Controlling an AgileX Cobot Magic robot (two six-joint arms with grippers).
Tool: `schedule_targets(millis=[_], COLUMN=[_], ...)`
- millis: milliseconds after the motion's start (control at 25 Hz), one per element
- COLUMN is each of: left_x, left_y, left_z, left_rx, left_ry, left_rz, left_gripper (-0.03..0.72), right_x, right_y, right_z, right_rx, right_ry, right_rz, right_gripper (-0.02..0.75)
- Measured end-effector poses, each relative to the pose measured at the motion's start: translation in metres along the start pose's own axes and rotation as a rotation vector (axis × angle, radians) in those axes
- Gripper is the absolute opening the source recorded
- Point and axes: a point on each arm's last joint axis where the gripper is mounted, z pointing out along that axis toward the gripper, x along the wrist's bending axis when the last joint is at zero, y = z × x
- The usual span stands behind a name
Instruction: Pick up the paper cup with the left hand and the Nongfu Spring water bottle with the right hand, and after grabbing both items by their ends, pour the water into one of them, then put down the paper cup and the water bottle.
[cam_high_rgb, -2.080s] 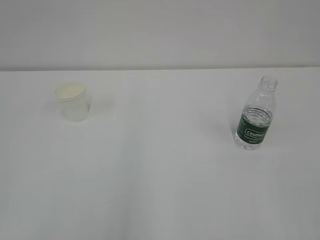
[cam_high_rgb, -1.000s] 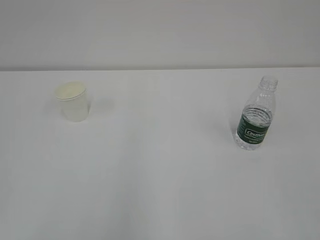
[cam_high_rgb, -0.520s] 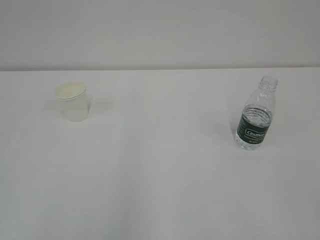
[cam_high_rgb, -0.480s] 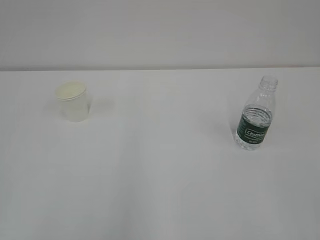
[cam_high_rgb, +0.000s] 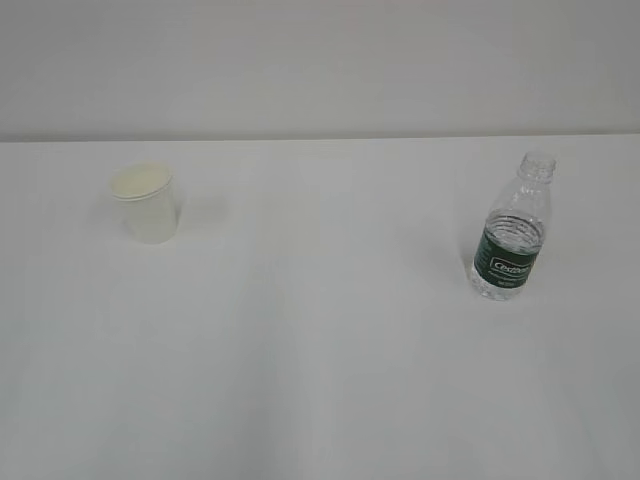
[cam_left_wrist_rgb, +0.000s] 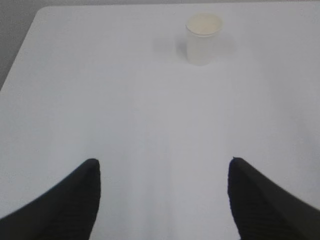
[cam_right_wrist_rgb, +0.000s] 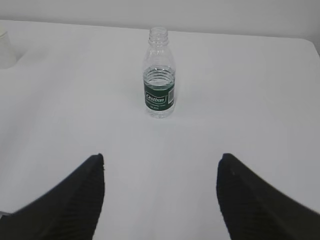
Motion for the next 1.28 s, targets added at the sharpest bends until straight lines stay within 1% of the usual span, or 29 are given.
schedule_targets(millis=[280, 640, 960, 1280], left_x=[-0.003, -0.004, -0.004, -0.002], left_y=[0.018, 0.040, 0.056, 0.070], left_z=[0.014, 0.037, 0.062, 0.094], left_rx=[-0.035, -0.087, -0.105, -0.108], left_ry=[-0.028, -0.027, -0.023, 0.005], left_rz=[-0.020, -0.024, -0.024, 0.019], left_gripper=[0.567, 0.567, 0.567, 0.567], right_x=[-0.001, -0.002, -0.003, -0.004], right_y=[0.016, 0.033, 0.046, 0.056], right_z=[0.015, 0.035, 0.050, 0.063], right_rx=[-0.013, -0.035, -0.063, -0.098], right_ry=[-0.001, -0.003, -0.006, -0.010], right_rz=[-0.001, -0.017, -0.042, -0.049], right_gripper=[0.524, 0.524, 0.524, 0.524])
